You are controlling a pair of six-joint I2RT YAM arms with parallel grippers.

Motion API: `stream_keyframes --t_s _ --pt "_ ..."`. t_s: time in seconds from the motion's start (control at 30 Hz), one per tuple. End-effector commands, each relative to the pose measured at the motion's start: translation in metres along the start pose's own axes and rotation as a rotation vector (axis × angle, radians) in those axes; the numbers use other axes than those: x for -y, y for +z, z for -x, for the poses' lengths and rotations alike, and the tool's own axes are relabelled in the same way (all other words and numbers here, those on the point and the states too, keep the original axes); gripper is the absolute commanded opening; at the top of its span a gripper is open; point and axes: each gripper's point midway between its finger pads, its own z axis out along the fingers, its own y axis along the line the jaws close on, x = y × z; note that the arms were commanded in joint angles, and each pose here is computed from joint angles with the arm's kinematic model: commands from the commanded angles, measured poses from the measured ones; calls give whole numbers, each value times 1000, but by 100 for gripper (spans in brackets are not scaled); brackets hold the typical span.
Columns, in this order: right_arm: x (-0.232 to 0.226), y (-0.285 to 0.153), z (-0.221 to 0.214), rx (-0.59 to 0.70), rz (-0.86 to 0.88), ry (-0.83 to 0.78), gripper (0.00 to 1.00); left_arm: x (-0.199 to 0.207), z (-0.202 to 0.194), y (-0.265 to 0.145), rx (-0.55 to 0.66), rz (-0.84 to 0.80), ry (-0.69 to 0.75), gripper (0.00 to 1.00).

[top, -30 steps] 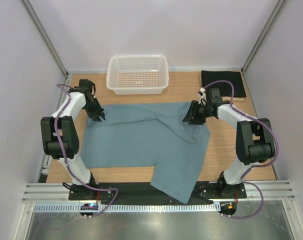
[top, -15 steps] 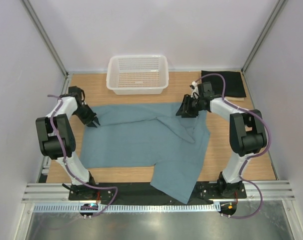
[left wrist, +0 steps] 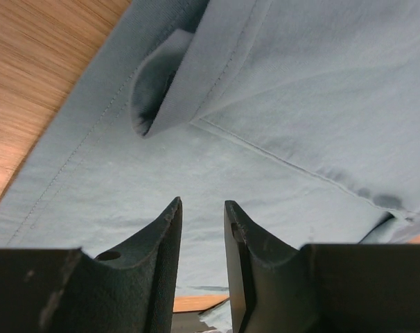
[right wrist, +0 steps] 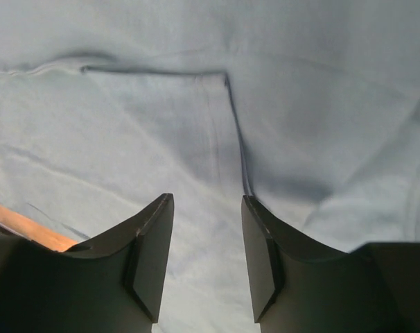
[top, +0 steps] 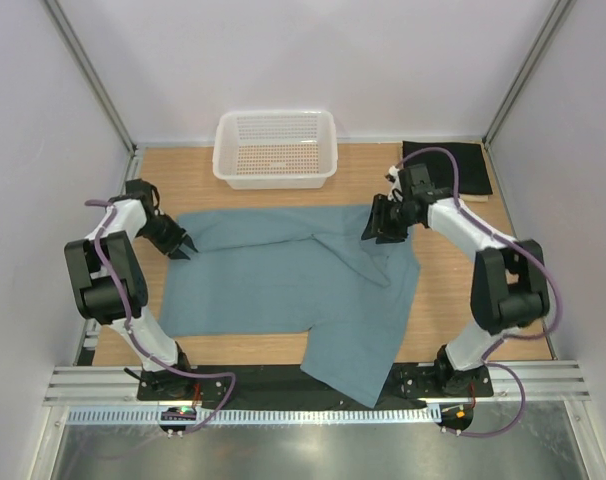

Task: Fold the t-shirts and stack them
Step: Fold the tshirt

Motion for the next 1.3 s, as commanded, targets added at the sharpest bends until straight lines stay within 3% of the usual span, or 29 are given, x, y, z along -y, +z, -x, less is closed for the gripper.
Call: stream_keyframes --t_s 0.0,0.2,0.4,0.63,1.27 --pt "6 -43 -28 23 -54 -29 52 13 7 -11 34 -76 -14 32" --pt "31 -39 -73 -29 -88 13 52 16 4 -8 9 -101 -35 32" --pt "43 -29 -87 -57 -112 27 49 17 3 -8 -5 -122 -60 32" --pt "50 -26 -95 -70 -127 10 43 16 4 -8 -9 -127 -73 31" --pt "58 -11 -98 -99 -136 2 40 14 18 -9 26 -149 -149 30"
